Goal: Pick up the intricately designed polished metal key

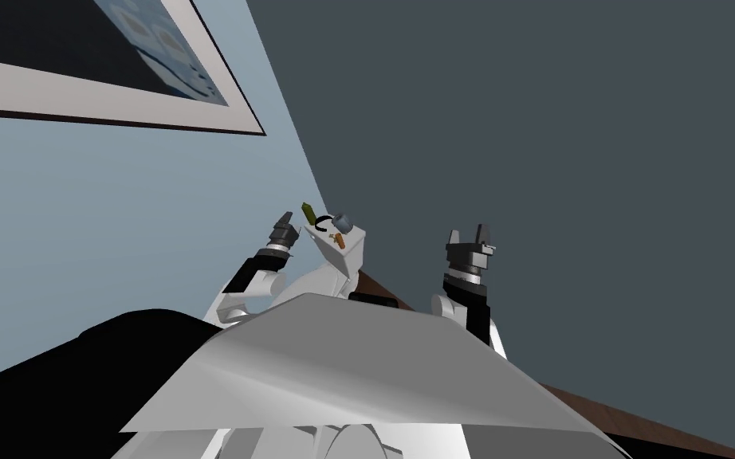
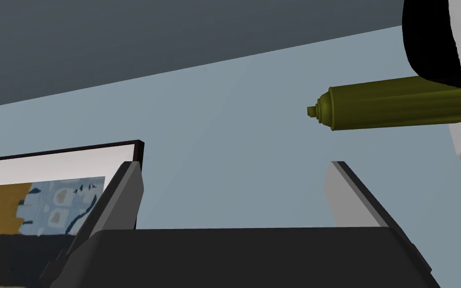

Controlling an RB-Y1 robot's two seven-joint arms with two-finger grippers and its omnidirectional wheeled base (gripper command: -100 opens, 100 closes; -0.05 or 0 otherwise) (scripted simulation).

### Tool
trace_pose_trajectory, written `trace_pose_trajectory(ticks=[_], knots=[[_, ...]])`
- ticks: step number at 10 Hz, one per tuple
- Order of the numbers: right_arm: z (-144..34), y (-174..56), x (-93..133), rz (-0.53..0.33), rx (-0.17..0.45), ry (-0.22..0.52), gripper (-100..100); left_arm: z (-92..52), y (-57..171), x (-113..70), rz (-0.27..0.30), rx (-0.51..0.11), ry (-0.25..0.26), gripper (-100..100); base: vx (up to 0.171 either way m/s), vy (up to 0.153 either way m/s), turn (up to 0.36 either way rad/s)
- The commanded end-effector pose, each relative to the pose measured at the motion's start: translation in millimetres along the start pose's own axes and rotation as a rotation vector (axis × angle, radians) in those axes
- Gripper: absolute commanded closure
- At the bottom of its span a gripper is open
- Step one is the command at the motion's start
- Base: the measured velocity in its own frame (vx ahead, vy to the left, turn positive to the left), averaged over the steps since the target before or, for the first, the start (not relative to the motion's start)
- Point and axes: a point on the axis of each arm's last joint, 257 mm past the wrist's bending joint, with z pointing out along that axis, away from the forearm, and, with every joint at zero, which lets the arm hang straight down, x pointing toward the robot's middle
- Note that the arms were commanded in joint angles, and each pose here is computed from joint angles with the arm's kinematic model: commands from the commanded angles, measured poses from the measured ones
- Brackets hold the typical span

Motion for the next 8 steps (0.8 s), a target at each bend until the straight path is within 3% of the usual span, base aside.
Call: trace_pose_trajectory(ticks=[1,8], knots=[[0.0,0.0,0.0,0.000,0.000,0.000,0,1.1,5.4,-8.1,-0.010,-0.037,0.002,-100,0.017,0.011,-0.111],[0.0,0.0,0.0,0.000,0.000,0.000,0,-0.6,33.6,-19.0,-0.030,-0.186,0.018,-100,0.012,0.007,-0.057]])
